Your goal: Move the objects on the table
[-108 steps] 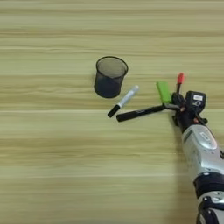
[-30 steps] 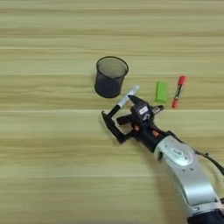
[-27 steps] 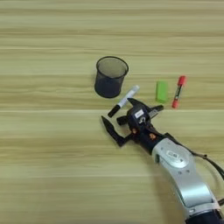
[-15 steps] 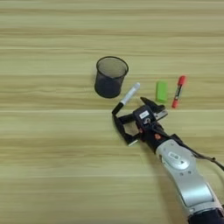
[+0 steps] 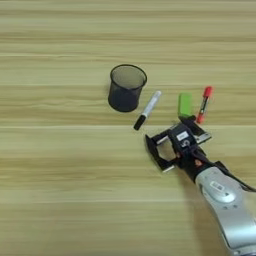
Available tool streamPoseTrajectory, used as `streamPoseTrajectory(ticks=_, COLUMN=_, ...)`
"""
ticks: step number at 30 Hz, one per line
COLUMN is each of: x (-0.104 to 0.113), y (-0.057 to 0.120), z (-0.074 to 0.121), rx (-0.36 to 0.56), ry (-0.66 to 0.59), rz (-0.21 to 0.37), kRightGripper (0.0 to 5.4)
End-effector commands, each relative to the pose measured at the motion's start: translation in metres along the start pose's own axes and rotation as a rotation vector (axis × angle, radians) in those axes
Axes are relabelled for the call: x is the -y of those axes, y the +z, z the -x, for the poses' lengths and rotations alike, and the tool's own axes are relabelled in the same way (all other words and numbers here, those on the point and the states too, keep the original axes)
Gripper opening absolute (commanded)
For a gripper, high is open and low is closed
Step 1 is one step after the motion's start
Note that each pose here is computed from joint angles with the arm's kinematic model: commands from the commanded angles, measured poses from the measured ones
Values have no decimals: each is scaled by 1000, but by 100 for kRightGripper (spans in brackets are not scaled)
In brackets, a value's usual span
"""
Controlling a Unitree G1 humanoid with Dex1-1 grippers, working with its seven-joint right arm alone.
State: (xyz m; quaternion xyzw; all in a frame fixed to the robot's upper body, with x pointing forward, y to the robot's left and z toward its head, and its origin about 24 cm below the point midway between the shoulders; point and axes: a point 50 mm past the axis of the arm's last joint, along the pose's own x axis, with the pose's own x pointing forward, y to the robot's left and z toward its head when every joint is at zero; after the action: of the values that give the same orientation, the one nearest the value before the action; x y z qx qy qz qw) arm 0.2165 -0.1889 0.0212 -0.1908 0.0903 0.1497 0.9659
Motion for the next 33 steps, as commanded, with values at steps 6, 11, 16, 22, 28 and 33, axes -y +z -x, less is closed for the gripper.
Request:
streamPoseTrajectory(ticks=6, x=35, y=-1, z=13, rx=-22, ry=-130, rz=-6, kRightGripper=537)
streamPoseTrajectory(ticks=11, x=47, y=-10, z=20, rx=-62, ry=-200, rz=-33, kRightGripper=537)
streamPoseTrajectory(ticks=16, x=54, y=-14, z=24, rx=-82, ry=-240, rz=-50, kRightGripper=537)
streamPoseTrajectory(ticks=22, x=60, y=-22, z=31, rx=-115, ry=-272, rz=-69, kRightGripper=537)
streamPoseTrajectory(ticks=28, x=57, y=-17, z=23, rx=-71, ry=-286, rz=-104, kRightGripper=537)
streamPoseTrajectory(ticks=33, x=50, y=-5, z=15, rx=28, ry=-282, rz=-169, kRightGripper=537)
